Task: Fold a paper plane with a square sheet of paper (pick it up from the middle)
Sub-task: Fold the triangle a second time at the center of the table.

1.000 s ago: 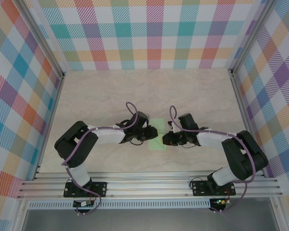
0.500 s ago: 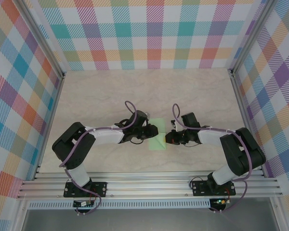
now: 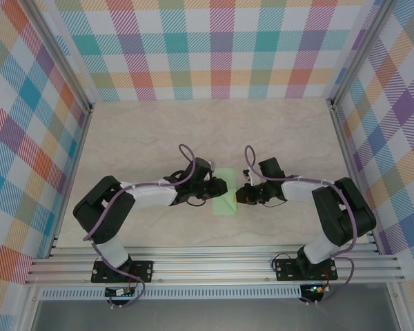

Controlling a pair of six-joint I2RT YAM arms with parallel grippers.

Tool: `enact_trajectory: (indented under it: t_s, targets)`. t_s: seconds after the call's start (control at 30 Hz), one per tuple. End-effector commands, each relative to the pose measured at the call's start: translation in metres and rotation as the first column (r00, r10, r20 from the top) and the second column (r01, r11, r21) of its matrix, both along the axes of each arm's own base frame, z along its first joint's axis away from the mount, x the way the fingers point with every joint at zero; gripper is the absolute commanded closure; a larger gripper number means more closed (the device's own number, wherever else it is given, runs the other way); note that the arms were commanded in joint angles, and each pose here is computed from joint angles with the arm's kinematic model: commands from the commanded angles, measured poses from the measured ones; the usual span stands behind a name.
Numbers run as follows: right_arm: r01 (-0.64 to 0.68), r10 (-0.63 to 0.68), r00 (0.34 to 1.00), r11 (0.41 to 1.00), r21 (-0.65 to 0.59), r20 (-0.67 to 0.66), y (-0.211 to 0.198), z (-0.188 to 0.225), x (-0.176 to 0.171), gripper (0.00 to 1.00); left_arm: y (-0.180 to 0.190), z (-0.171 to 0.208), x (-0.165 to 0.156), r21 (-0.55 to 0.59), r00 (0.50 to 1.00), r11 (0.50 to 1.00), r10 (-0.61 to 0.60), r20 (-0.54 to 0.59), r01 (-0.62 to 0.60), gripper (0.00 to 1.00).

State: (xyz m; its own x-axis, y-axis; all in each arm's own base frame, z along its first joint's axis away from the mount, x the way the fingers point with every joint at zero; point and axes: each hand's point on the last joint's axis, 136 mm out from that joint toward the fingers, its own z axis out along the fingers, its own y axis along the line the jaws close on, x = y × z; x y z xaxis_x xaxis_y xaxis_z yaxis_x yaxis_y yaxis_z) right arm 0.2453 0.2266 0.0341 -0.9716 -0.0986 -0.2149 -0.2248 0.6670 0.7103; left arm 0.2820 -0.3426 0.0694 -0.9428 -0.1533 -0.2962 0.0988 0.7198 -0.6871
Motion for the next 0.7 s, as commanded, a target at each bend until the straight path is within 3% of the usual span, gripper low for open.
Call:
enact_trajectory:
  t_s: [0.0, 0.67]
  targets:
    - [-0.034, 0.034, 0.999, 0.999, 0.010, -0.007, 0.001, 0.001, 0.000, 0.95, -0.011, 0.004, 0.001, -0.013, 1.000, 1.000, -0.020, 0.013, 0.020, 0.70]
    - [-0.041, 0.040, 0.998, 0.999, -0.027, -0.048, 0.000, -0.009, 0.004, 0.93, -0.012, 0.005, 0.001, -0.003, 1.000, 1.000, -0.020, 0.012, 0.020, 0.71]
